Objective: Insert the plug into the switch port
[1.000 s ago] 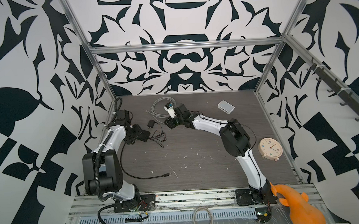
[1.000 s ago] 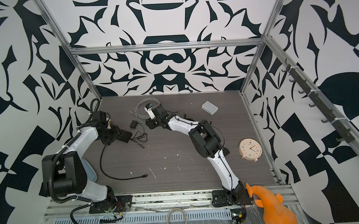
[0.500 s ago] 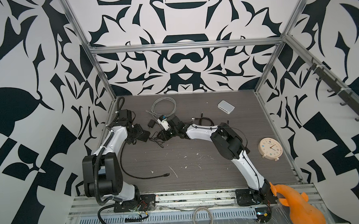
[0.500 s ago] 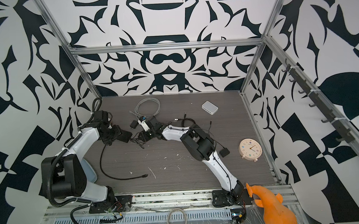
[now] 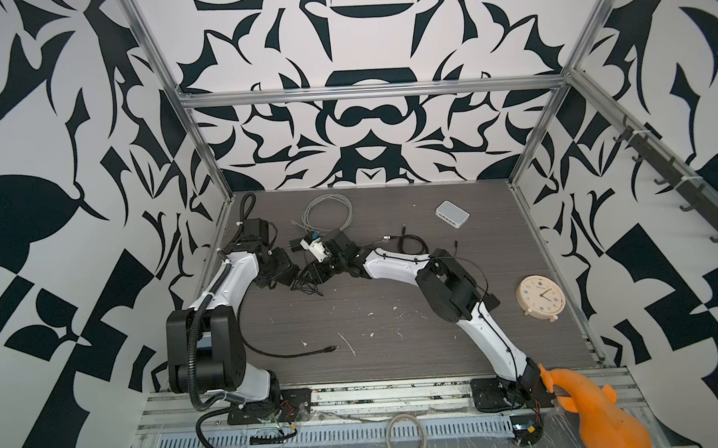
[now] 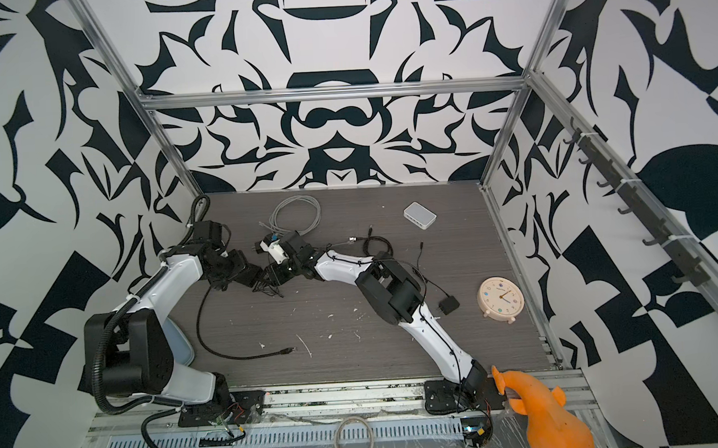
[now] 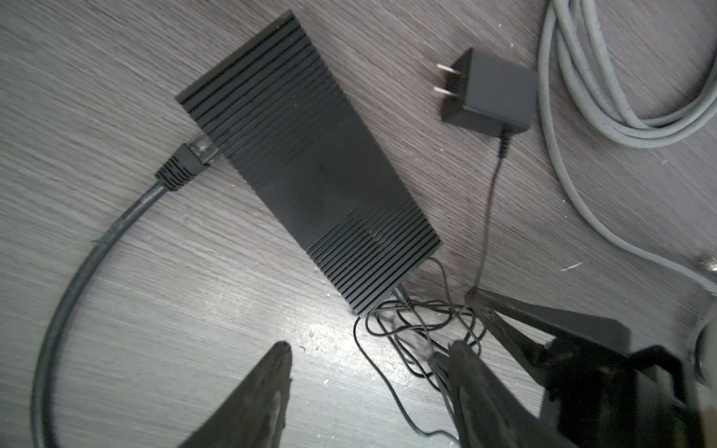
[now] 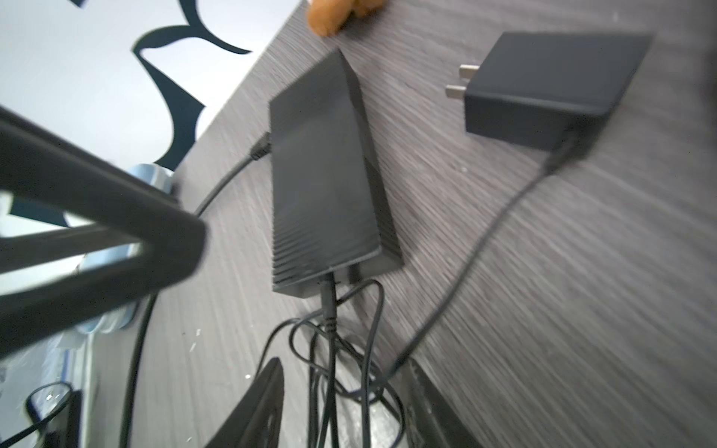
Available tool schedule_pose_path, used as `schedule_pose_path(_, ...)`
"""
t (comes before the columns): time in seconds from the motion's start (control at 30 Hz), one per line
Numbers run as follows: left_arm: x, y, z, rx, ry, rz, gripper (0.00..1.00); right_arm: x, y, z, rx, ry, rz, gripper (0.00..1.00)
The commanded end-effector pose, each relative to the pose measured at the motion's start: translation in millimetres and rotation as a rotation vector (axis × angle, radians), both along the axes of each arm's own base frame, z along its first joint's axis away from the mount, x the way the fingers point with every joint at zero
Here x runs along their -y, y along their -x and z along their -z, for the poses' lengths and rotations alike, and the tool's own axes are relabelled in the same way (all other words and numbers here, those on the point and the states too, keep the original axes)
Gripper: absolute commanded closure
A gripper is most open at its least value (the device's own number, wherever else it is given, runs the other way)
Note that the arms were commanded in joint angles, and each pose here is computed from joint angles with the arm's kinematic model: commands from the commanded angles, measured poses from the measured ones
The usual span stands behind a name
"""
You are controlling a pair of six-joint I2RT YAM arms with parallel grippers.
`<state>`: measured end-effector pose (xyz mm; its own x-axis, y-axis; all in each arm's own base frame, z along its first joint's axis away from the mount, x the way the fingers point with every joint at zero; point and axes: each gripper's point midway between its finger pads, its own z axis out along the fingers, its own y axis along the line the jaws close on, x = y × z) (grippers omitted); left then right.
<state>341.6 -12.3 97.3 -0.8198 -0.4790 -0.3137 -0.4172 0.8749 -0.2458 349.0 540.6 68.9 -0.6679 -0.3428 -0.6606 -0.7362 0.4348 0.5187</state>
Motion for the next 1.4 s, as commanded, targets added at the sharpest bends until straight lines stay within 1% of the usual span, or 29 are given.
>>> schedule_pose_path(0.0,-3,1,-10,0.009,-0.020,-0.013,0.32,11,-12,-50,0.058,-0.046,-0.007,0.47)
schedule_pose_path(0.1,-4,1,-10,0.008,-0.024,-0.012,0.32,30,-30,-53,0.071,-0.018,0.040,0.47)
schedule_pose_path(0.2,-3,-2,-9,0.009,-0.020,-0.013,0.32,41,-45,-51,0.093,0.007,0.075,0.46)
schedule_pose_path(0.4,3,-12,-14,0.028,-0.035,-0.005,0.32,37,-76,-44,0.110,0.010,0.142,0.46)
schedule_pose_path(0.63,15,-33,-17,0.051,-0.044,0.028,0.32,20,-92,-32,0.103,-0.025,0.158,0.45)
schedule_pose_path(0.73,24,-49,-15,0.070,-0.042,0.048,0.32,13,-95,-33,0.105,-0.049,0.168,0.45)
schedule_pose_path(0.77,27,-55,-14,0.072,-0.052,0.054,0.32,12,-96,-32,0.099,-0.049,0.175,0.45)
schedule_pose_path(0.9,32,-77,-7,0.048,-0.149,0.072,0.31,23,-94,-40,0.105,-0.042,0.207,0.44)
schedule_pose_path(0.93,33,-82,-6,0.052,-0.156,0.067,0.31,30,-92,-31,0.094,-0.021,0.213,0.44)
schedule_pose_path(0.97,35,-87,-5,0.060,-0.149,0.064,0.31,38,-91,-48,0.107,-0.033,0.220,0.44)
schedule_pose_path(1.07,50,-102,-3,0.086,-0.095,0.088,0.32,71,-90,-65,0.118,-0.035,0.268,0.44)
schedule_pose_path(1.17,77,-111,5,0.089,-0.052,0.153,0.34,112,-92,-76,0.112,-0.019,0.329,0.44)
schedule_pose_path(1.27,100,-117,19,0.068,-0.038,0.195,0.35,157,-96,-75,0.080,0.032,0.396,0.44)
schedule_pose_path(1.37,104,-122,36,0.045,-0.050,0.176,0.35,200,-95,-71,0.043,0.090,0.451,0.42)
